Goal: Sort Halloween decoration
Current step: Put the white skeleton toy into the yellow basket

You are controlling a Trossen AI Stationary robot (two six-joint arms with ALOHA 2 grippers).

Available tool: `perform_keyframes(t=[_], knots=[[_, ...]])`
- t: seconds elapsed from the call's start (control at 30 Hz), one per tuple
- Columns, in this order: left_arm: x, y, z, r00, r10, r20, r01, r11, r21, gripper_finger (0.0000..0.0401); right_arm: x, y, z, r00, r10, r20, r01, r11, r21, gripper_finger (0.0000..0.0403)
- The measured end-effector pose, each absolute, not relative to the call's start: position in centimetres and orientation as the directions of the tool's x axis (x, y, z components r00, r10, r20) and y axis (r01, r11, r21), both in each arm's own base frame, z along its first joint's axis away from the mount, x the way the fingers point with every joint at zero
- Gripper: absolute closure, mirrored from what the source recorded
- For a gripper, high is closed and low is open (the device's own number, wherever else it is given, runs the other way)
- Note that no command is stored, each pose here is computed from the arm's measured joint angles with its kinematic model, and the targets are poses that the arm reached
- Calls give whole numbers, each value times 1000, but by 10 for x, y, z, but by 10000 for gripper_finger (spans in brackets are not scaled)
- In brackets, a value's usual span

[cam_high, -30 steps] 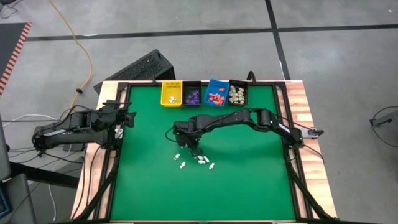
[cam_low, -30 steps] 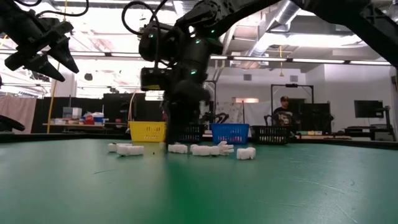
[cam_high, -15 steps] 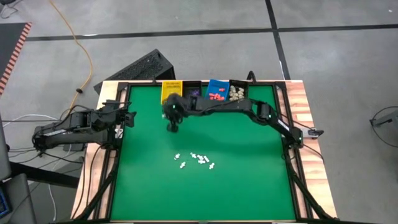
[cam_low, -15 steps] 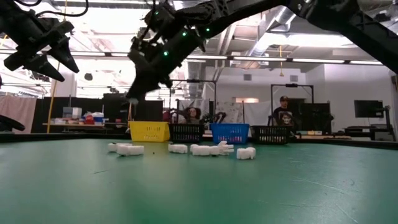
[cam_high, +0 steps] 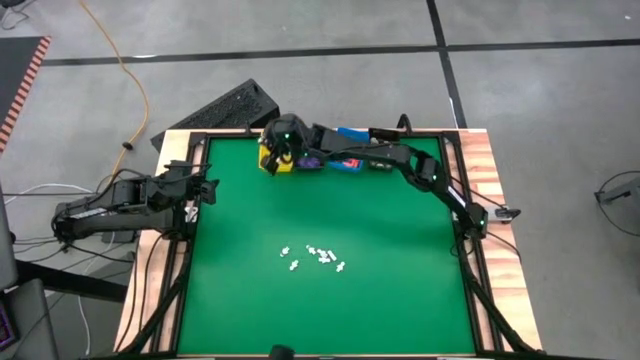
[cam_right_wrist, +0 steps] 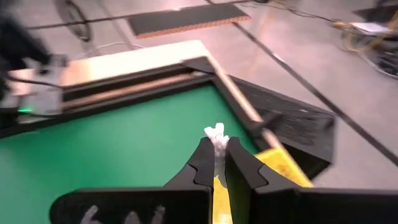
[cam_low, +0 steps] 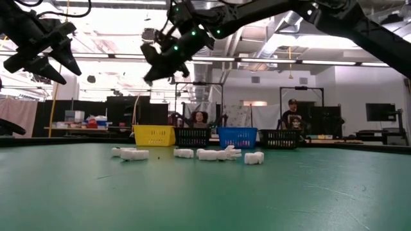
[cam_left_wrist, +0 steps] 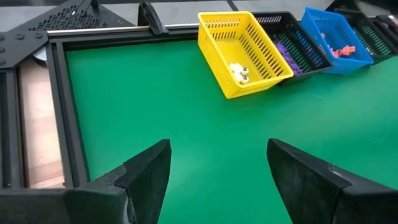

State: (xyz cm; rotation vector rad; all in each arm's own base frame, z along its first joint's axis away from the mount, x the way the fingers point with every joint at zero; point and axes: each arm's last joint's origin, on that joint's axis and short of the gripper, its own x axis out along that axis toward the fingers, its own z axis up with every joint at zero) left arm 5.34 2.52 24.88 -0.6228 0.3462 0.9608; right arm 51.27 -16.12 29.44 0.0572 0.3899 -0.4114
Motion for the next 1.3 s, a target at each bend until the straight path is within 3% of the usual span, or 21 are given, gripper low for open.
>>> perform_keyframes(t=[0.37,0.6,0.83,1.13,1.3], knots=[[53,25,249,530,660,-532,-848,421,-322,145,496,-200,288,775,-450,-444,482,875,-44,363],[53,26,249,525,666,-529,-851,414,-324,145,491,-205,271,748,-415,-517,466,884,-36,356],[53,26,249,525,667,-528,-851,413,-325,145,490,-202,253,740,-371,-561,438,899,-18,301],[53,26,249,526,667,-528,-850,408,-333,145,492,-198,260,765,-329,-553,401,916,10,208],[53,26,249,527,666,-528,-850,410,-331,145,493,-193,275,786,-291,-546,364,931,29,195]])
